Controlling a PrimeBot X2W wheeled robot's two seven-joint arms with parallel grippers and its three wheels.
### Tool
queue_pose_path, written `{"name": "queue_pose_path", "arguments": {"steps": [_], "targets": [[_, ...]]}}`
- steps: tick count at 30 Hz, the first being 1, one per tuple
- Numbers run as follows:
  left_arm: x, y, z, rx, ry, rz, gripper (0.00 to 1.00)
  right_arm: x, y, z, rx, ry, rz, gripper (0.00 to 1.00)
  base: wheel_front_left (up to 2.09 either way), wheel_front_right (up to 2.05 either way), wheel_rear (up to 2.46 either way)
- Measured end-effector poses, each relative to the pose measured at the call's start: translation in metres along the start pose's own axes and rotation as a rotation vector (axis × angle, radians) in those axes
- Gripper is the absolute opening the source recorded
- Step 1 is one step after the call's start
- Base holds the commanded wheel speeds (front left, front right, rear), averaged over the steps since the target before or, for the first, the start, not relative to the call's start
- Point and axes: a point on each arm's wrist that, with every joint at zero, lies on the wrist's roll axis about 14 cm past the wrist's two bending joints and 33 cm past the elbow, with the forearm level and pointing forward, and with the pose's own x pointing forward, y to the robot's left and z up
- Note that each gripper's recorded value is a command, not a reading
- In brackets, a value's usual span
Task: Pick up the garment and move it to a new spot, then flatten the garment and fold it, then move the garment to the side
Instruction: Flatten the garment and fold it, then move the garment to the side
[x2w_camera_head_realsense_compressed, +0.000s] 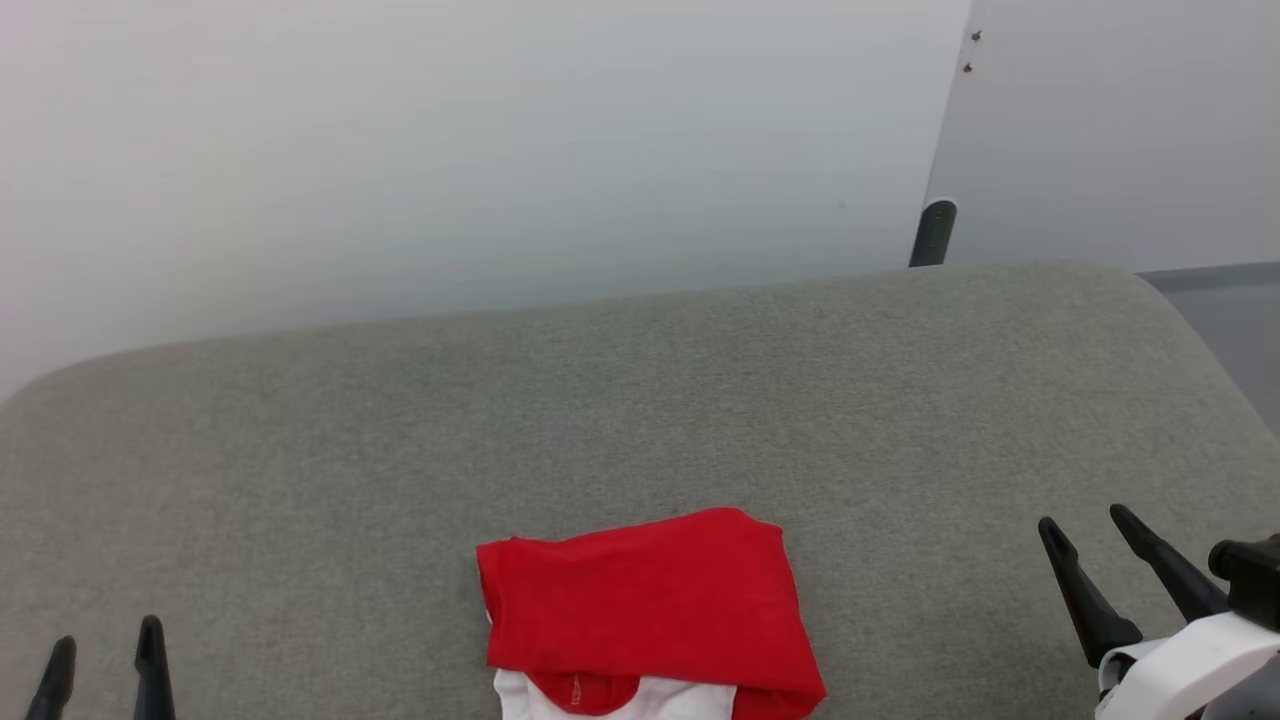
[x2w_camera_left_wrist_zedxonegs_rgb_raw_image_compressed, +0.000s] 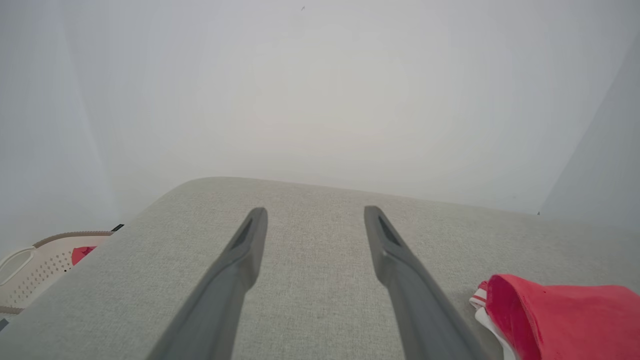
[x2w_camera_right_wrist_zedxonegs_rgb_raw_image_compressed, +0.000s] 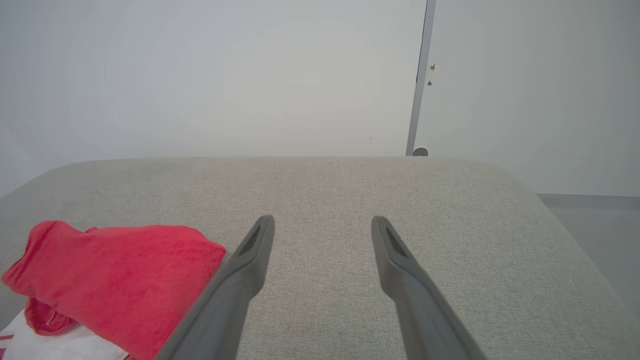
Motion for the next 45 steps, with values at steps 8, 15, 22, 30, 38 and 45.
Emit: {"name": "queue_pose_path", "arguments": {"steps": [8, 15, 22, 30, 38, 45], "targets": [[-0.011, 0.011, 0.001, 0.008, -0.009, 0.036, 1.00, 0.004, 0.005, -0.001, 0.003, 0.004, 0.011, 1.00, 0.00, 0.00, 0.00], [-0.016, 0.016, 0.001, 0.005, -0.013, 0.051, 1.00, 0.007, 0.013, 0.000, 0.002, 0.011, 0.031, 1.00, 0.00, 0.00, 0.00], [-0.023, 0.021, 0.003, 0.008, -0.016, 0.065, 1.00, 0.014, 0.036, -0.014, 0.017, 0.085, 0.098, 1.00, 0.00, 0.00, 0.00], [-0.031, 0.026, -0.001, 0.009, 0.010, 0.080, 1.00, 0.035, 0.082, -0.050, 0.076, 0.312, 0.227, 1.00, 0.00, 0.00, 0.00], [-0.037, 0.027, -0.009, -0.013, 0.040, 0.102, 1.00, 0.044, 0.111, -0.097, 0.091, 0.601, 0.305, 1.00, 0.00, 0.00, 0.00], [-0.039, 0.033, -0.024, -0.032, 0.080, 0.144, 1.00, 0.057, 0.118, -0.124, 0.087, 0.753, 0.297, 1.00, 0.00, 0.00, 0.00]]}}
